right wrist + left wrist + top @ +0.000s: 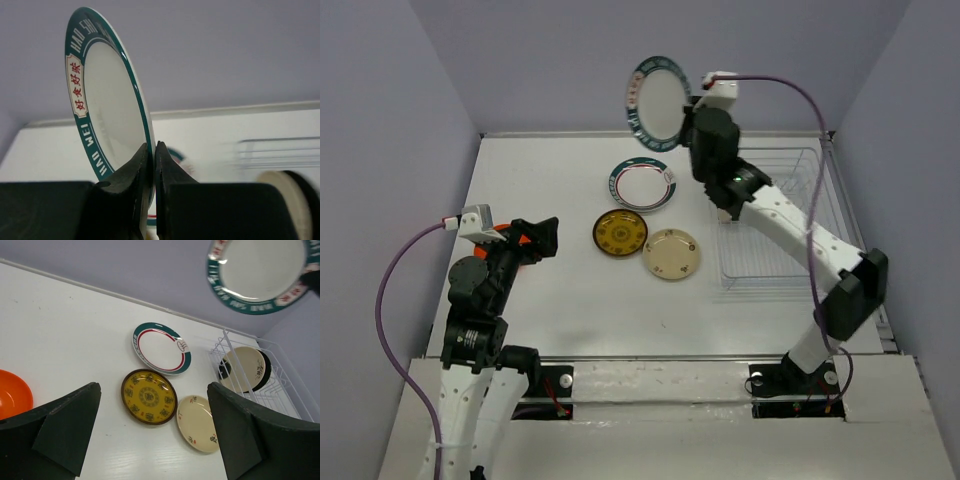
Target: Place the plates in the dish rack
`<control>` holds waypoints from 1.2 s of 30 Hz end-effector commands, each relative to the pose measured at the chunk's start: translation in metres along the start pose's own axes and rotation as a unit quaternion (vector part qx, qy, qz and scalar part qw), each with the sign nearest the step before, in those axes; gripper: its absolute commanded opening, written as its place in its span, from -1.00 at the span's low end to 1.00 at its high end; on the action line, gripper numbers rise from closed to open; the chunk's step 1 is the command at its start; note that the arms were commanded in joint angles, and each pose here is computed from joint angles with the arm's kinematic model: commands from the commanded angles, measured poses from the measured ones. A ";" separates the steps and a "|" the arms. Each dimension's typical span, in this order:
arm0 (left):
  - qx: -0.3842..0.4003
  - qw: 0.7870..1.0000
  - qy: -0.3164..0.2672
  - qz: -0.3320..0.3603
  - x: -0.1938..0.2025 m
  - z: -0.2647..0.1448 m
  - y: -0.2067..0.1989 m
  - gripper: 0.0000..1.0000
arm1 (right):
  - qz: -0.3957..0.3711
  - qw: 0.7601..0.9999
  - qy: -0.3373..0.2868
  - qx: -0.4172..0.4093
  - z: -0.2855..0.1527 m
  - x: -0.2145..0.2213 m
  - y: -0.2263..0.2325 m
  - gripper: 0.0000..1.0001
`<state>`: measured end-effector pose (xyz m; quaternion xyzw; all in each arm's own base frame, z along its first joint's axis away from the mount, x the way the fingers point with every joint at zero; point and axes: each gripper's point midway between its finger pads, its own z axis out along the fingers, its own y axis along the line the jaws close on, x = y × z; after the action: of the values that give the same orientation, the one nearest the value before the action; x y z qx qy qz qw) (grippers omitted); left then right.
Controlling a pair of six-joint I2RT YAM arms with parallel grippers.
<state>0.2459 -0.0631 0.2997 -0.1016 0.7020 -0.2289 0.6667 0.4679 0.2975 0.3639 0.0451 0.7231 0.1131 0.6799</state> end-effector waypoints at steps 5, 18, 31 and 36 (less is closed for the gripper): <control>0.043 0.999 -0.024 0.004 -0.019 -0.003 -0.022 0.98 | -0.130 0.921 -0.066 0.361 -0.087 -0.114 -0.299 -0.86; 0.036 0.999 -0.010 0.004 -0.012 0.005 -0.019 0.98 | -0.115 0.931 0.037 0.345 -0.078 -0.033 -0.322 -0.86; 0.036 0.999 -0.009 0.003 -0.012 0.005 -0.019 0.98 | -0.089 0.941 0.112 0.307 -0.075 0.040 -0.319 -0.86; 0.035 0.999 -0.010 0.003 -0.012 0.005 -0.019 0.98 | -0.108 0.939 0.133 0.298 -0.073 0.054 -0.313 -0.86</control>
<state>0.2501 -0.0720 0.2936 -0.0900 0.7129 -0.2387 0.6533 0.4143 -0.0121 0.2321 0.1477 0.8196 -0.1922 0.5191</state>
